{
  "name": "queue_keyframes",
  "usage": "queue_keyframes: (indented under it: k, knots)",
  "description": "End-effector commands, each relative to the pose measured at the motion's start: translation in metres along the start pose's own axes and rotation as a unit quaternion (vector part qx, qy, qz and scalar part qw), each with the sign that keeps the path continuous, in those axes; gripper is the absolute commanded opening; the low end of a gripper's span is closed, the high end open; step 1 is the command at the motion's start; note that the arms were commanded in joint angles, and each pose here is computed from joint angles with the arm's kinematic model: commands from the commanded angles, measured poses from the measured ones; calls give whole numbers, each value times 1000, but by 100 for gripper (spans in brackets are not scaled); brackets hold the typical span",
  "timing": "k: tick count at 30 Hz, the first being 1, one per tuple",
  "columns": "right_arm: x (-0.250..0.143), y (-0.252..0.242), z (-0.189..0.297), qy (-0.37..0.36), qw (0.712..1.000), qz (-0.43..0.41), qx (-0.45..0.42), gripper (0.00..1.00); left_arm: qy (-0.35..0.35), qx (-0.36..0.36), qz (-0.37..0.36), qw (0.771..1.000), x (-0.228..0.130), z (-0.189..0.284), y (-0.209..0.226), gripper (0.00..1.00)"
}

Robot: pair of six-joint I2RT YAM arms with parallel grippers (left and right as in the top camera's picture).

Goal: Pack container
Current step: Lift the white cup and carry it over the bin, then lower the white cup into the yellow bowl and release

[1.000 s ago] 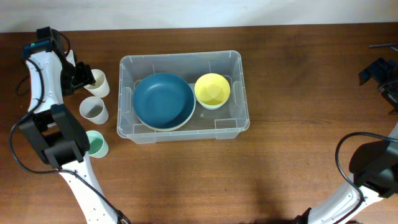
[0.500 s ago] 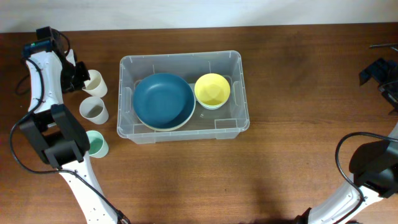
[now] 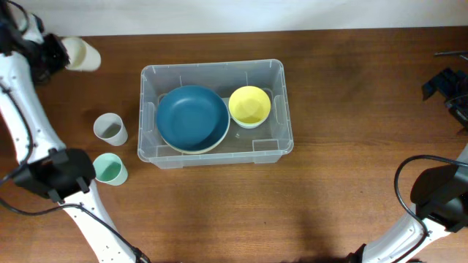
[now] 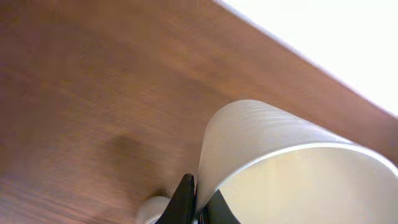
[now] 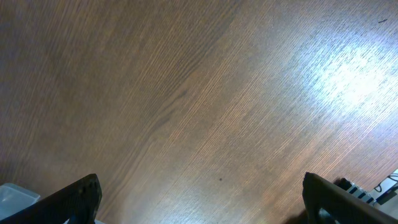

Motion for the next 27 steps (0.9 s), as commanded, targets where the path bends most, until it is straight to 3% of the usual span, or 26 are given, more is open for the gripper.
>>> queue_keyframes:
  k: [1,7,15,21,27]
  knots:
    - [0,-1,0,2,1000,0,0,99,-54,-90,-42,994,-1,62,-61,1]
    - [0,-1,0,2,1000,0,0,99,-48,-128,-131,982,-37,94,-136,1]
    - [0,-1,0,1,1000,0,0,99,30,-188,-225,956,-99,69,-238,1]
    - [0,-1,0,2,1000,0,0,99,125,-168,-286,935,-164,32,-289,1]
    - [0,-1,0,2,1000,0,0,99,222,-118,-329,910,-227,-7,-305,1]
Point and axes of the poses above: each gripper's point midway between its finger pads, its own z axis back along the fingers, its own y axis along the line the jaws close on, x = y × z, the point moved 5 cm from there along z, back along the fingers, and after that the axes turned 2 degrees about -z, right-handed, at the moved point
